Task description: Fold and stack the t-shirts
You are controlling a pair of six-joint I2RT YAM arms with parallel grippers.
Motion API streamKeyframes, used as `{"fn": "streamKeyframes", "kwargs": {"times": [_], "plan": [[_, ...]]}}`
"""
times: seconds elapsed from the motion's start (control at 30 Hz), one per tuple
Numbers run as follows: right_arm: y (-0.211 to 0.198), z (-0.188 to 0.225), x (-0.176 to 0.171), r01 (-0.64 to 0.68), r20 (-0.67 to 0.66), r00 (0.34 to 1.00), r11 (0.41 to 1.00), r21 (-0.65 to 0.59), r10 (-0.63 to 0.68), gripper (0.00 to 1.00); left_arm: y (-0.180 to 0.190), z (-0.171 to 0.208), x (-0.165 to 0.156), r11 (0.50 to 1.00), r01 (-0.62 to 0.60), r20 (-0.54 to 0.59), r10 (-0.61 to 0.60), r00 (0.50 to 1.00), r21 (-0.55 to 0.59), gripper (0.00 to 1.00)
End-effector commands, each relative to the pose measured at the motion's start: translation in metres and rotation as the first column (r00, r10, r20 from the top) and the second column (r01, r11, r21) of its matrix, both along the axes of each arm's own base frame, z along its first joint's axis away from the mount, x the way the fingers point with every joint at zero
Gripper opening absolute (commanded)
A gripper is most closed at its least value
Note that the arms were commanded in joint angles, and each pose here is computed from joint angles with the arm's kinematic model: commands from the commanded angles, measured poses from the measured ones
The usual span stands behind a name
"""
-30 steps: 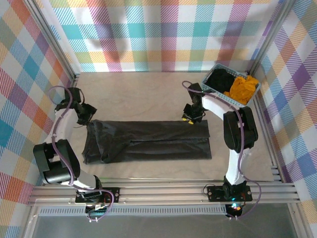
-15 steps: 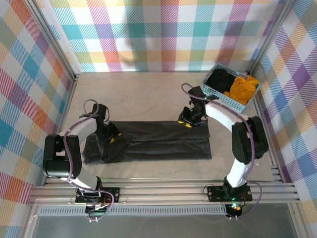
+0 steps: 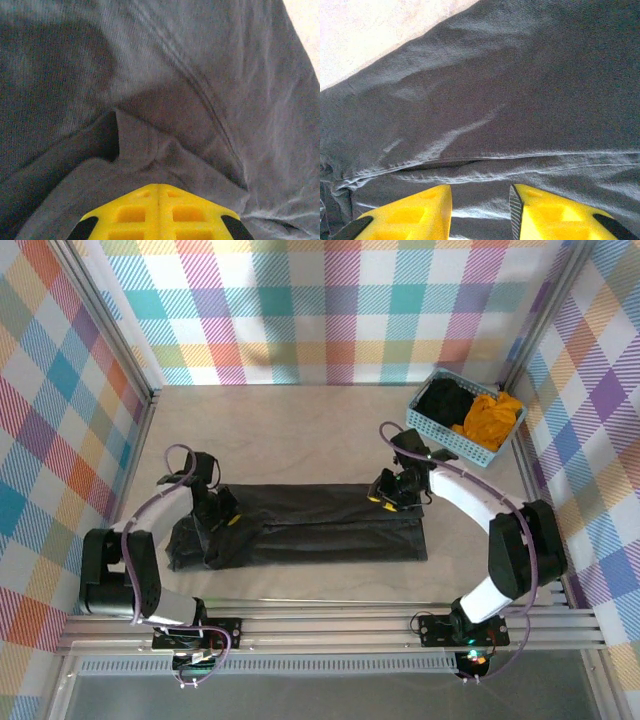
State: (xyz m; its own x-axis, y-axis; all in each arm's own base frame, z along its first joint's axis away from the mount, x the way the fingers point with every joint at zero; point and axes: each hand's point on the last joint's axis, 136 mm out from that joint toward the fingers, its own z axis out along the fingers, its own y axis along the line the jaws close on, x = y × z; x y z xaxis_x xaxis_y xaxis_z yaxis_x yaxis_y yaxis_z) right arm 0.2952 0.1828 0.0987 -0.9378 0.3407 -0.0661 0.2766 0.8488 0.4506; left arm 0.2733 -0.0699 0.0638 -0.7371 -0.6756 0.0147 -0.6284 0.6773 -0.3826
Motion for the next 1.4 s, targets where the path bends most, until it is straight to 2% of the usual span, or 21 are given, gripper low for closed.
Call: {"fn": "streamKeyframes", "kwargs": {"times": [0.0, 0.23, 0.37, 0.43, 0.57, 0.67, 1.0, 1.17, 1.37], "plan": [[-0.005, -0.001, -0.002, 0.022, 0.01, 1.0, 1.0, -0.005, -0.022, 0.37, -0.008, 0.004, -0.026, 0.995, -0.097, -0.095, 0.094, 0.991, -0.031, 0.0], [0.003, -0.007, -0.002, -0.013, -0.028, 1.0, 1.0, 0.013, 0.013, 0.37, -0.01, 0.015, -0.045, 0.964, -0.257, -0.086, 0.251, 0.964, -0.07, 0.0], [0.007, -0.011, -0.001, -0.039, -0.047, 0.998, 0.999, 0.017, 0.04, 0.37, -0.005, 0.025, -0.04, 0.962, -0.267, -0.02, 0.266, 0.964, -0.056, 0.02], [0.007, -0.012, -0.002, -0.043, -0.048, 0.998, 0.999, 0.02, 0.044, 0.37, -0.002, 0.028, -0.033, 0.971, -0.235, 0.014, 0.236, 0.972, -0.034, 0.14], [0.015, -0.005, 0.0, -0.064, 0.042, 0.997, 0.994, 0.091, 0.061, 0.41, -0.007, 0.03, -0.014, 0.989, -0.143, 0.091, 0.146, 0.985, -0.045, 0.38], [0.018, -0.001, 0.002, -0.061, 0.081, 0.995, 0.99, 0.128, 0.051, 0.44, -0.003, 0.025, -0.007, 0.998, -0.071, 0.132, 0.07, 0.989, 0.0, 0.46], [0.022, -0.004, 0.0, -0.047, 0.06, 0.997, 0.987, 0.155, 0.038, 0.47, 0.003, -0.003, -0.011, 0.996, 0.066, 0.127, -0.073, 0.989, 0.059, 0.49], [0.019, -0.01, -0.005, -0.02, 0.041, 0.999, 0.988, 0.154, 0.013, 0.47, 0.006, -0.016, -0.017, 0.992, 0.1, 0.099, -0.107, 0.989, 0.082, 0.47], [0.02, -0.008, -0.001, -0.016, 0.043, 0.999, 0.988, 0.155, 0.01, 0.48, 0.006, -0.019, -0.018, 0.99, 0.115, 0.13, -0.125, 0.984, 0.086, 0.45]]}}
